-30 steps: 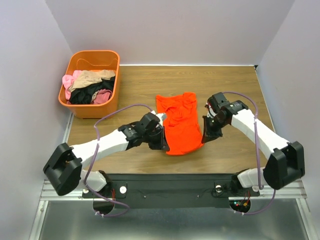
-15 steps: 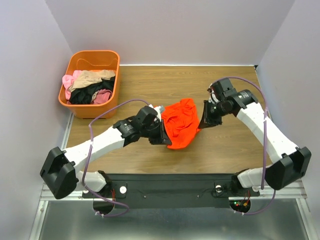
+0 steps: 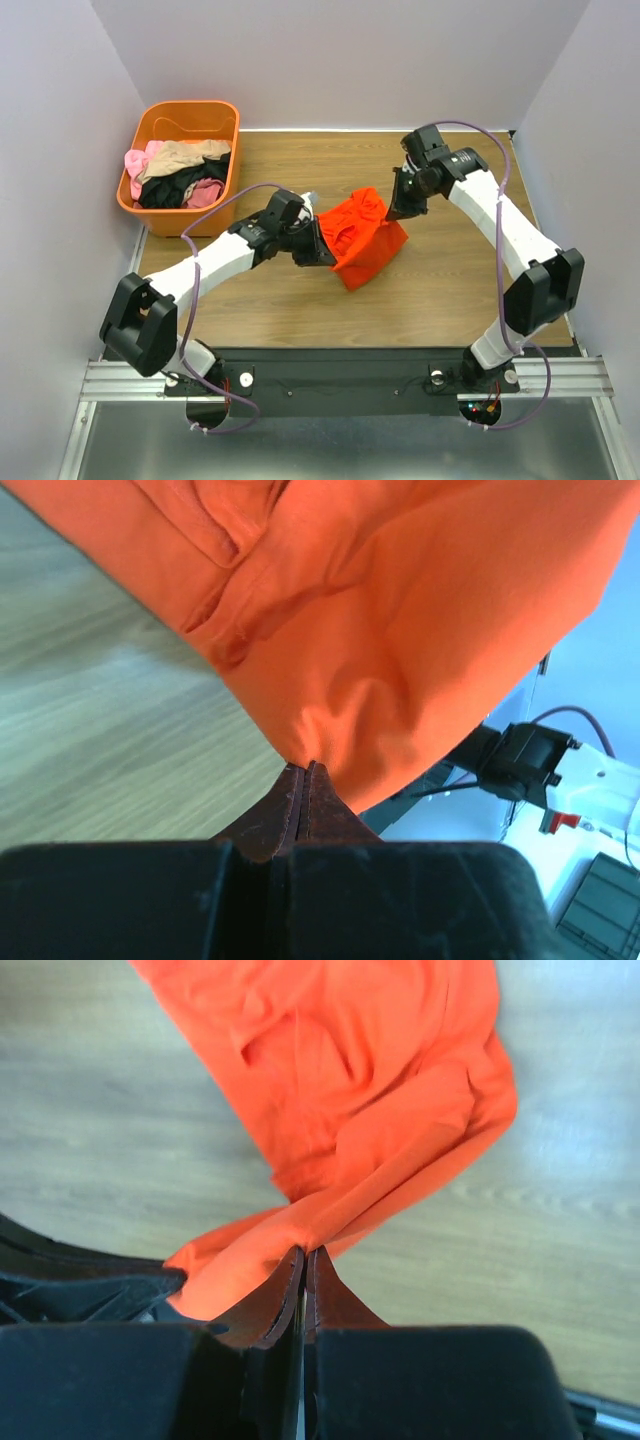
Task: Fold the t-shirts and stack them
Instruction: Fold the tshirt
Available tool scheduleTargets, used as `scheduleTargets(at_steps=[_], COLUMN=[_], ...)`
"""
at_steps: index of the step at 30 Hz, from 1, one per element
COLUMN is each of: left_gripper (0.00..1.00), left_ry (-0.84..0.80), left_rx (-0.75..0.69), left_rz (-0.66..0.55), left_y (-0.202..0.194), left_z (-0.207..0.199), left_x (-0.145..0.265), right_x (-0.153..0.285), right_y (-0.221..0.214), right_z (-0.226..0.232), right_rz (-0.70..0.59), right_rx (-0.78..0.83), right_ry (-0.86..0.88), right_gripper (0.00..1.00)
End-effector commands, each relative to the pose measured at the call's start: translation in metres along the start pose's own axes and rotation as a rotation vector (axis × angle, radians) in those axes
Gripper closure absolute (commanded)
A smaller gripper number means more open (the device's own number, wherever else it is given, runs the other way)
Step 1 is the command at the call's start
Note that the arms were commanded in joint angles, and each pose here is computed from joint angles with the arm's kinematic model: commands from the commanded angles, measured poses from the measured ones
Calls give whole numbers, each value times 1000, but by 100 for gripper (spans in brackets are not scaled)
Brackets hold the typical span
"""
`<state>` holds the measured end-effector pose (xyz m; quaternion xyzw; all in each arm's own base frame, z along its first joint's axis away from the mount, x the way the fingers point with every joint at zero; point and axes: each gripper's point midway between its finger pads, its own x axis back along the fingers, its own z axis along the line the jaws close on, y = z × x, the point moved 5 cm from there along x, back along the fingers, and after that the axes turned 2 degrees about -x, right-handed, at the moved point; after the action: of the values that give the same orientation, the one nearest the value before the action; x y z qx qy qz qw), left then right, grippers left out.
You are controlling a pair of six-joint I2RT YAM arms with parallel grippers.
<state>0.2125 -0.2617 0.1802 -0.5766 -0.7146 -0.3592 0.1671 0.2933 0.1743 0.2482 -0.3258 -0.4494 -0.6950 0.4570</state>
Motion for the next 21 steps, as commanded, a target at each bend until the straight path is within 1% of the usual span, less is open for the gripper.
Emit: scheduleTargets(at_steps=[1, 11, 21], left_gripper=[100, 100, 100], left_ry=[-63, -82, -59], left_rx=[-43, -14, 8], left_rz=[-72, -119, -109], left_y=[31, 66, 92], left_z=[-10, -2, 21], left_x=[9, 4, -11], right_x=[-1, -22, -56], right_y=[33, 74, 109], right_z=[11, 26, 31], right_rz=[-124, -178, -193], right_rx=[49, 81, 92], right_ry=[-3, -14, -26], right_gripper=[100, 99, 100])
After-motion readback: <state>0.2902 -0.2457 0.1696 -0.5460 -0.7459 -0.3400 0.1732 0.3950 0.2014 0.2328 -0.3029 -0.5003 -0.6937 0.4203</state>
